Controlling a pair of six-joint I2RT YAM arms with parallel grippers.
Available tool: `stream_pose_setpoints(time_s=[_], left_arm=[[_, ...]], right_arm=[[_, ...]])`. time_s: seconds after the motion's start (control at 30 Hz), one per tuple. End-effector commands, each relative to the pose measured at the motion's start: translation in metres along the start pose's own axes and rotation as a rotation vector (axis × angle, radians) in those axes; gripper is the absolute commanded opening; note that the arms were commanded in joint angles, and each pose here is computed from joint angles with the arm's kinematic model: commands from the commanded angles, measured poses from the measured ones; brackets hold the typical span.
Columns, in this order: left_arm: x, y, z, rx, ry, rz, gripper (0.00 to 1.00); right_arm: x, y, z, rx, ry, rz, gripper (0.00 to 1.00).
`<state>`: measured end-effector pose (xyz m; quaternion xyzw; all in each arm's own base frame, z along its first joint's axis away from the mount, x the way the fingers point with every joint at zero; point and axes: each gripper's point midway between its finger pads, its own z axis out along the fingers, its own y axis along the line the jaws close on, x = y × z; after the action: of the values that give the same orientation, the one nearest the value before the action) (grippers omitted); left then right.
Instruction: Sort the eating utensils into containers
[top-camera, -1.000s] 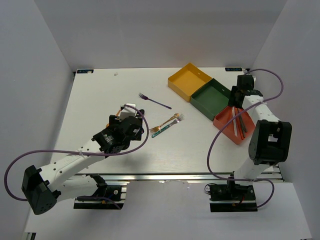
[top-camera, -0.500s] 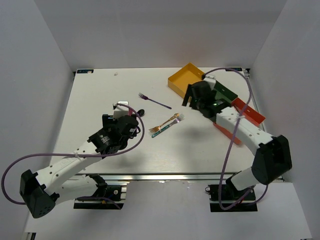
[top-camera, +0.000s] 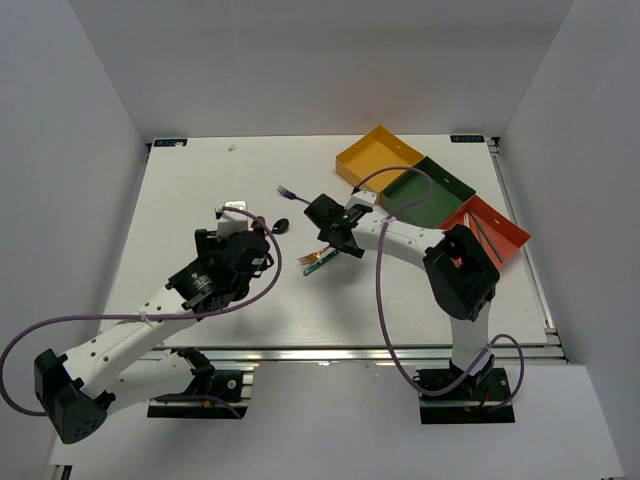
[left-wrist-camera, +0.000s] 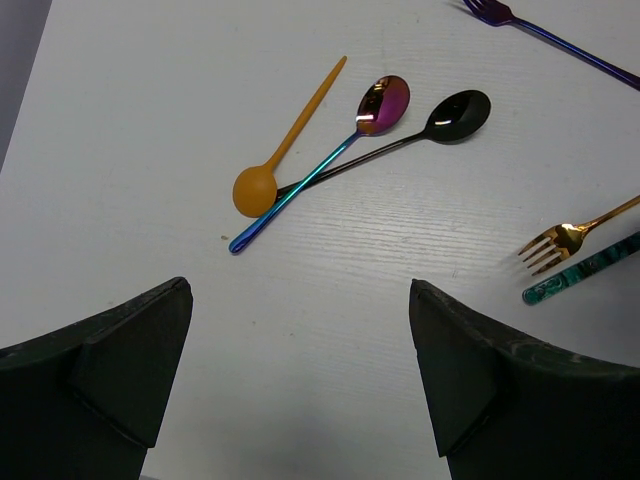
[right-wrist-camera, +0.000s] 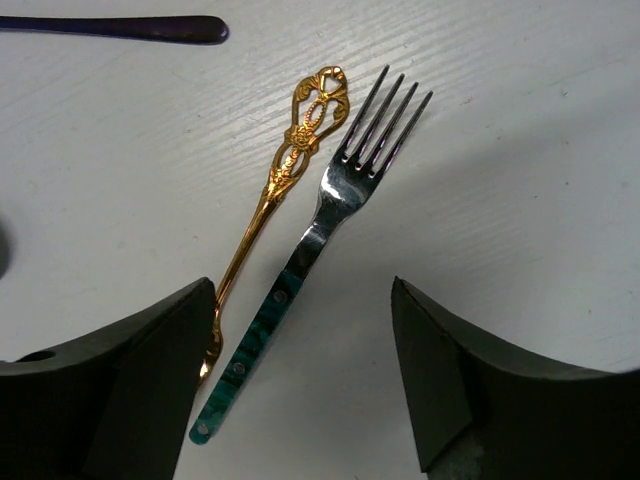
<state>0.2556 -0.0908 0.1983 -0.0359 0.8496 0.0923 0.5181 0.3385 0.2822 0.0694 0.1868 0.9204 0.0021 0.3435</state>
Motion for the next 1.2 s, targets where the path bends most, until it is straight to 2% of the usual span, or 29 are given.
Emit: stream_pose_setpoints(time_s=[0.0,0.03,0.17,0.5,0.67,0.77,0.8,0.83,1.03,1.17], left_arm=[[-0.004,-0.001,-0.002,0.019,-0.005,-0.025,0.98],[-0.004,-0.001,-0.003,0.026,-0.008,-0.031,0.98],[-0.006,-0.002,-0.005,0.042,-0.013,-0.038,0.98],[-0.004,-0.008,-0.005,0.071,-0.003,-0.033,0.98],[-0.003,-0.007,-0.005,0.068,-0.001,-0.029,0.98],[-0.003,-0.006,-0.005,0.065,-0.001,-0.031,0.98],[-0.003,-0.006,-0.005,0.065,-0.001,-0.031,0.98],[-0.003,-0.006,-0.005,0.064,-0.001,-0.032,0.98],[-0.002,-0.006,-0.005,0.06,0.001,-0.028,0.98],[-0.003,-0.003,-0.004,0.048,-0.003,-0.033,0.98]], right_arm=[[-0.004,0.009,0.001,0.019,-0.022,0.097,0.73],[-0.002,0.01,0.003,0.016,-0.024,0.095,0.67],[0.009,0.011,0.012,0.038,-0.006,0.1,0.56],[0.031,0.016,0.038,0.066,0.027,0.08,0.49],[0.044,-0.012,0.035,0.124,0.051,0.107,0.28],[0.041,-0.019,0.027,0.063,0.048,0.154,0.07],[0.041,-0.019,0.027,0.062,0.048,0.154,0.07],[0.044,-0.028,0.027,0.072,0.052,0.149,0.01],[0.016,-0.037,-0.004,0.022,-0.004,0.143,0.0],[-0.02,-0.026,-0.036,-0.144,-0.055,0.089,0.0]])
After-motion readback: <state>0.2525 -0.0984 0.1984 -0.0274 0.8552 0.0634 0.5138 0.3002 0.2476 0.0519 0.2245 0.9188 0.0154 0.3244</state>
